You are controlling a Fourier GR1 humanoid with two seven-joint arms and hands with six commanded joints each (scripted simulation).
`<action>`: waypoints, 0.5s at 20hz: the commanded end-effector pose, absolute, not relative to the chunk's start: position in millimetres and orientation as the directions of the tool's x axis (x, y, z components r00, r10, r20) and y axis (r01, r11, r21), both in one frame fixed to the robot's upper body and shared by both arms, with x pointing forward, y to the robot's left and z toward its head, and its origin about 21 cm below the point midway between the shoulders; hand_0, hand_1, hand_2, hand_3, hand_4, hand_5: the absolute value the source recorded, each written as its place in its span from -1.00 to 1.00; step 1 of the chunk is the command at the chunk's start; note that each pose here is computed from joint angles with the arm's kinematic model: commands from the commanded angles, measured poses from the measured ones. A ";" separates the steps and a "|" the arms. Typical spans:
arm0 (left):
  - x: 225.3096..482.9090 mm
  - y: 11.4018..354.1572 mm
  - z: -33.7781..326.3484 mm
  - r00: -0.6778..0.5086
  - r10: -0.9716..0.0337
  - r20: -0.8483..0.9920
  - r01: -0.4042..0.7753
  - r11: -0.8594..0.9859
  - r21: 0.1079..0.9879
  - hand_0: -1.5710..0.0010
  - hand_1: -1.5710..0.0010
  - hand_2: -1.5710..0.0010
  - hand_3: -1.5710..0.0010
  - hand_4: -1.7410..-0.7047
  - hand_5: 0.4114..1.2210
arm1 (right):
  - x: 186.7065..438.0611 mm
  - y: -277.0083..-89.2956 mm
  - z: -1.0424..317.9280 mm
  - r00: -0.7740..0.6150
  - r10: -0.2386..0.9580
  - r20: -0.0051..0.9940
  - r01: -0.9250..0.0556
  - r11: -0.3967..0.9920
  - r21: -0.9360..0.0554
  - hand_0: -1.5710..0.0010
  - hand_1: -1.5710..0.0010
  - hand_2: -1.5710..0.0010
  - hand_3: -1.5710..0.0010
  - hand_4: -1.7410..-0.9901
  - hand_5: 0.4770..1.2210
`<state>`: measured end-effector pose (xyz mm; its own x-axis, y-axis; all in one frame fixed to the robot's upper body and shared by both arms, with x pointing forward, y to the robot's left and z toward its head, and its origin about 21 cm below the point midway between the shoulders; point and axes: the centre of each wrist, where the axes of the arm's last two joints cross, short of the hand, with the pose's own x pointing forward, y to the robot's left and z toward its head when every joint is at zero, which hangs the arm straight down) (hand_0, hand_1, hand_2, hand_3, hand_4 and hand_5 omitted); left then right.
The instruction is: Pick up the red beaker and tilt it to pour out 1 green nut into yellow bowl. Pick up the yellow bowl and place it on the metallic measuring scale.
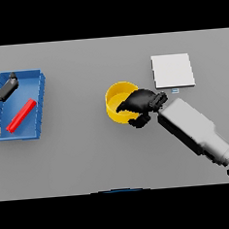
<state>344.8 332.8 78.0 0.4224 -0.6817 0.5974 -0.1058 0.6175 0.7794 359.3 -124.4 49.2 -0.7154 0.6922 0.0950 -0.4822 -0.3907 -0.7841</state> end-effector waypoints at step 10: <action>343.4 330.2 75.8 0.408 -0.702 0.583 -0.090 0.605 0.791 1.00 1.00 1.00 1.00 0.93 -0.31 | 357.2 -129.4 51.1 -0.723 0.679 0.129 -0.504 -0.391 -0.770 -0.85 -0.84 -0.61 -0.68 -0.87 0.91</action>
<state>343.4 330.1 75.9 0.4085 -0.7020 0.5834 -0.0905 0.6049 0.7911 357.4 -129.2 51.5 -0.7253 0.6757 0.1322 -0.5028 -0.3886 -0.7721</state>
